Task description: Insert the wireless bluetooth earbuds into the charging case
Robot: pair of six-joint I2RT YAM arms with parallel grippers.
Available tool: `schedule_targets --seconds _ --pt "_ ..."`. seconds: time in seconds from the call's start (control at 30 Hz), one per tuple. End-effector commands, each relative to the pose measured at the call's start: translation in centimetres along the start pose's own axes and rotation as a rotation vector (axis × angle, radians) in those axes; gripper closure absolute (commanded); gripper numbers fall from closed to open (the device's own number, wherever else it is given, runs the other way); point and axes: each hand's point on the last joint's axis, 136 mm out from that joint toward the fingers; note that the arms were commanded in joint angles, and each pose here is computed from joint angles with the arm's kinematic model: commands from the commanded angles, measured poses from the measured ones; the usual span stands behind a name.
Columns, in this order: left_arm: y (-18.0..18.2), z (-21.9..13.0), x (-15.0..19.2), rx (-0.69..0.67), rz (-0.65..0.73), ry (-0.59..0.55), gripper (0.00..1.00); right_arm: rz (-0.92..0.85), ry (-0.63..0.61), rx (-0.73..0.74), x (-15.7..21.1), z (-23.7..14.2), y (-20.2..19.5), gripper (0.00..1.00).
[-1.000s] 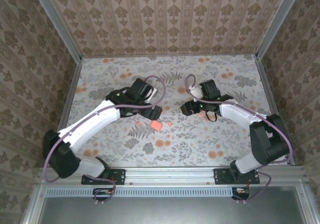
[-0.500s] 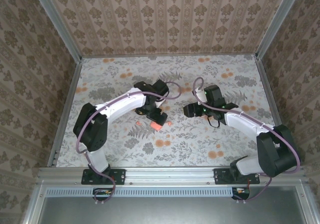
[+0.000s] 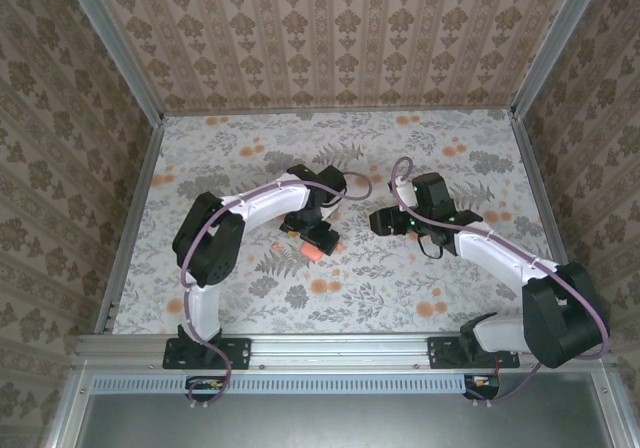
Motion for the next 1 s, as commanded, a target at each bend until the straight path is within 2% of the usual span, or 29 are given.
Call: schedule_targets --seconds 0.0,0.67,0.97 --pt "-0.6 0.5 0.2 0.005 0.025 0.016 0.10 0.008 0.006 0.022 0.7 -0.6 -0.2 0.29" --pt "-0.3 4.0 1.4 -0.027 0.014 0.083 0.26 0.008 -0.002 0.016 0.6 -1.3 0.1 0.31" --pt "-0.5 4.3 1.9 -0.015 0.015 0.083 0.37 0.003 -0.028 0.017 0.1 -2.1 0.3 0.32"
Point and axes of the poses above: each hand's point on the last joint's axis, 136 mm out from that joint toward the fingers, its own z axis out along the fingers, its own y axis along the line the jaws close on, x = y × z, and after that the axes turned 1 degree about -z, right-handed
